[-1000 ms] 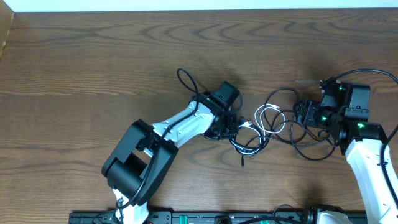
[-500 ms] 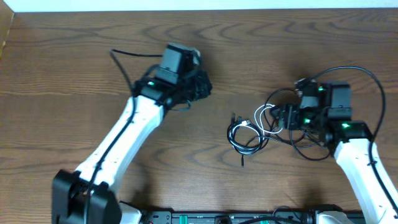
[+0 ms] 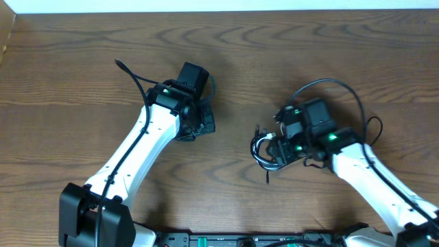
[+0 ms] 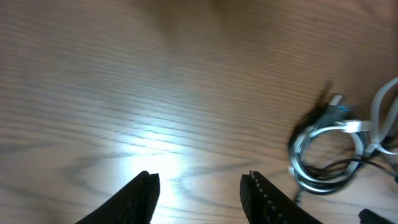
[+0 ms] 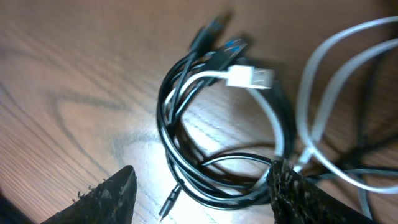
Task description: Untangle cables
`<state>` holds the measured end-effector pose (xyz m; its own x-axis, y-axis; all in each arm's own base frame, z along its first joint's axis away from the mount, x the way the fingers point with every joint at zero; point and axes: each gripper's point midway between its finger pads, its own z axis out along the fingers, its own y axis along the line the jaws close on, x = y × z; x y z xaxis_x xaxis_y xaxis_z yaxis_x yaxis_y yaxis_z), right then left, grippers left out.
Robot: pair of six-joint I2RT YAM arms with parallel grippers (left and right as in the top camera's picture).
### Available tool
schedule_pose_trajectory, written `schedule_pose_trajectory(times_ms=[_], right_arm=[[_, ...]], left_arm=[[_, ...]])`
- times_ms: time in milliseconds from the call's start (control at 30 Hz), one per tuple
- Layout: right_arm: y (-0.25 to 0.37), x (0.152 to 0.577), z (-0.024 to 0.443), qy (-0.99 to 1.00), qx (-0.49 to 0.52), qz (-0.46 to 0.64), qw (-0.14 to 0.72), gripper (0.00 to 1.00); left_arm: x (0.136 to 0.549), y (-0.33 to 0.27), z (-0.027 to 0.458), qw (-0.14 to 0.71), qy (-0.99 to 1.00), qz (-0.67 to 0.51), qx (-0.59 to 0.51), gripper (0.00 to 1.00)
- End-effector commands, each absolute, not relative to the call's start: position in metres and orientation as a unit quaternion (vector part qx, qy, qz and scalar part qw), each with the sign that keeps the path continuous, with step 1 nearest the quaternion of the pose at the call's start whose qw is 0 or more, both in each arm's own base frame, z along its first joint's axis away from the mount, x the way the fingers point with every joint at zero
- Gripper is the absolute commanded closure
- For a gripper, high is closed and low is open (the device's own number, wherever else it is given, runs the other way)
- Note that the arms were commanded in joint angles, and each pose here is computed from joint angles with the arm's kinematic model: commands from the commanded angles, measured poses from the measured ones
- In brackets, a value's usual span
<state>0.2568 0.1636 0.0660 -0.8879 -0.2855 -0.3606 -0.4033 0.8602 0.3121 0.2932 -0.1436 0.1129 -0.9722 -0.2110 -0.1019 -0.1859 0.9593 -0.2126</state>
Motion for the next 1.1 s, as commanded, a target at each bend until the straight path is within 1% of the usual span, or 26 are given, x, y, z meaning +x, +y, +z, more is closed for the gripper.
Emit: schedule_pose_trajectory(times_ms=[0, 100, 200, 267, 333, 400, 467, 567, 600, 633, 667, 733, 767, 900, 967, 1067], right_arm=[[0.178, 0.251, 0.056, 0.945, -0.245, 0.157, 0.151, 0.37], [0.193, 0.242, 0.047, 0.936, -0.286, 0.149, 0.143, 0.37], [0.196, 0.24, 0.037, 0.935, -0.303, 0.12, 0.141, 0.4], [0.197, 0.237, 0.027, 0.935, -0.316, 0.096, 0.133, 0.48], [0.199, 0.234, 0.019, 0.934, -0.323, 0.088, 0.124, 0.48], [0.199, 0.233, 0.013, 0.935, -0.325, 0.083, 0.117, 0.52], [0.2, 0.233, 0.008, 0.935, -0.327, 0.081, 0.112, 0.62], [0.201, 0.234, 0.001, 0.936, -0.327, 0.08, 0.108, 0.67], [0.201, 0.234, 0.0, 0.936, -0.326, 0.079, 0.106, 0.67], [0.201, 0.234, -0.001, 0.936, -0.327, 0.079, 0.106, 0.7], [0.201, 0.234, -0.002, 0.936, -0.327, 0.079, 0.106, 0.78], [0.201, 0.235, -0.001, 0.936, -0.327, 0.079, 0.107, 0.98], [0.202, 0.235, -0.001, 0.935, -0.327, 0.08, 0.109, 0.99], [0.206, 0.242, 0.005, 0.933, -0.325, 0.086, 0.126, 0.99], [0.214, 0.253, 0.02, 0.929, -0.325, 0.093, 0.149, 0.99], [0.234, 0.279, 0.061, 0.917, -0.323, 0.113, 0.207, 0.99]], left_arm=[[0.293, -0.128, 0.109, 0.068, 0.991, -0.058, -0.101, 0.51], [0.293, -0.128, 0.109, 0.068, 0.991, -0.058, -0.101, 0.51], [0.293, -0.128, 0.109, 0.068, 0.991, -0.058, -0.101, 0.51], [0.293, -0.128, 0.109, 0.068, 0.991, -0.058, -0.101, 0.51], [0.293, -0.128, 0.109, 0.068, 0.991, -0.058, -0.101, 0.51], [0.293, -0.128, 0.109, 0.068, 0.991, -0.058, -0.101, 0.51], [0.293, -0.128, 0.109, 0.068, 0.991, -0.058, -0.101, 0.51], [0.293, -0.128, 0.109, 0.068, 0.991, -0.058, -0.101, 0.51], [0.292, -0.128, 0.109, 0.067, 0.991, -0.058, -0.101, 0.51], [0.292, -0.128, 0.108, 0.067, 0.991, -0.057, -0.101, 0.51], [0.292, -0.127, 0.108, 0.066, 0.991, -0.057, -0.101, 0.51], [0.292, -0.127, 0.108, 0.066, 0.991, -0.057, -0.101, 0.51], [0.292, -0.127, 0.108, 0.066, 0.991, -0.057, -0.101, 0.51], [0.292, -0.127, 0.108, 0.066, 0.991, -0.057, -0.101, 0.51], [0.292, -0.127, 0.108, 0.066, 0.991, -0.057, -0.101, 0.51], [0.292, -0.128, 0.108, 0.067, 0.991, -0.058, -0.102, 0.51]])
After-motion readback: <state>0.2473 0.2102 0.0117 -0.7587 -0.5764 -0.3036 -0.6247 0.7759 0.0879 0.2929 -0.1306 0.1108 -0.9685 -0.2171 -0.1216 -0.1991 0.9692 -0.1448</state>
